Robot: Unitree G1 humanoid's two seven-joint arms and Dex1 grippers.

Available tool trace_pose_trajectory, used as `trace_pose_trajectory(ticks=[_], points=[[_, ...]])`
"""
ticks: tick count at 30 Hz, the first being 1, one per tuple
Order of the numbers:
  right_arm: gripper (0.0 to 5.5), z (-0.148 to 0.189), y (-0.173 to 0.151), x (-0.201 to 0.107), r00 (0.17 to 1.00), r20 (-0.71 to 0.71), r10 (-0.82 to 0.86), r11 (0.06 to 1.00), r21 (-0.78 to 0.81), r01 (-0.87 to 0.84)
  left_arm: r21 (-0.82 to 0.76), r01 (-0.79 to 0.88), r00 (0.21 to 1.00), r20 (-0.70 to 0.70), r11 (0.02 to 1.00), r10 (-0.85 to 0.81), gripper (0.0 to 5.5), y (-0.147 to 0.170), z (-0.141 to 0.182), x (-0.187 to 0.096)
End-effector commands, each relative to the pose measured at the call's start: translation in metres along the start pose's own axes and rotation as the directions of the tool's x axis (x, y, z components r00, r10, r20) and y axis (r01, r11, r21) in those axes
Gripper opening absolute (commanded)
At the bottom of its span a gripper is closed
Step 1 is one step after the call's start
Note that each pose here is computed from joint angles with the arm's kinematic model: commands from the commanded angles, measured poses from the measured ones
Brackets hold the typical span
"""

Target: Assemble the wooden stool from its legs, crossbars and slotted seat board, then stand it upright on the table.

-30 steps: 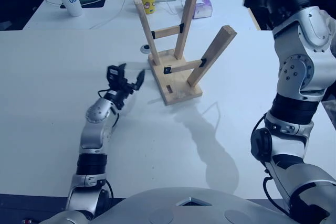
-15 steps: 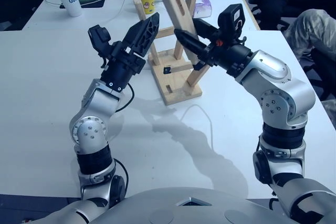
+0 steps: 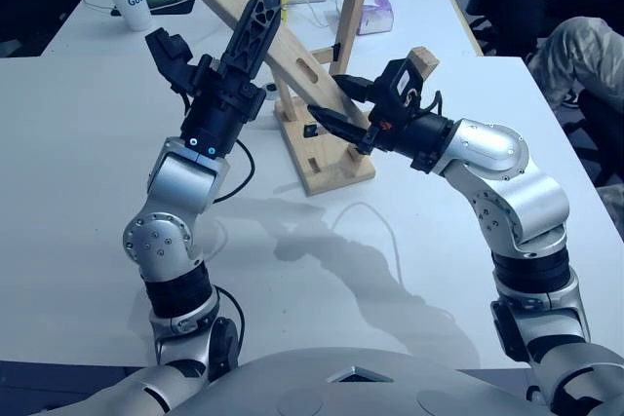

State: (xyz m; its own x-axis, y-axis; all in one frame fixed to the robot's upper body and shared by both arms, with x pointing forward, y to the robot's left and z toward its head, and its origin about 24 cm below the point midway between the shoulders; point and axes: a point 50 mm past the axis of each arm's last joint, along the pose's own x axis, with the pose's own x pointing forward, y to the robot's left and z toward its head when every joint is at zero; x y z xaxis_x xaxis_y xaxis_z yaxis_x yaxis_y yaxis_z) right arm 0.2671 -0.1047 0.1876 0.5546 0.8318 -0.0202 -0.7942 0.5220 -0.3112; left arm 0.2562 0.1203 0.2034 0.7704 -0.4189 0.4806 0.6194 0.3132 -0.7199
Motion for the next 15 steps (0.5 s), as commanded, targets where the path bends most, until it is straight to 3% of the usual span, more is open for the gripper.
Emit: trace_pose_trajectory(ticks=[1,15], points=[[2.05,-0.0051,0.0001,0.0013,1.0,-0.012,-0.008,0.999,-0.044,0.008,0.019,-0.011,1.0,0.01,1.0,0.011,3.63,-0.0013,0.0036,0.0024],[2.05,-0.007,0.0003,-0.0023,1.0,-0.008,0.005,0.998,-0.065,-0.005,0.036,-0.028,0.999,0.02,0.999,0.027,1.55,0.0035,0.0076,0.0022]])
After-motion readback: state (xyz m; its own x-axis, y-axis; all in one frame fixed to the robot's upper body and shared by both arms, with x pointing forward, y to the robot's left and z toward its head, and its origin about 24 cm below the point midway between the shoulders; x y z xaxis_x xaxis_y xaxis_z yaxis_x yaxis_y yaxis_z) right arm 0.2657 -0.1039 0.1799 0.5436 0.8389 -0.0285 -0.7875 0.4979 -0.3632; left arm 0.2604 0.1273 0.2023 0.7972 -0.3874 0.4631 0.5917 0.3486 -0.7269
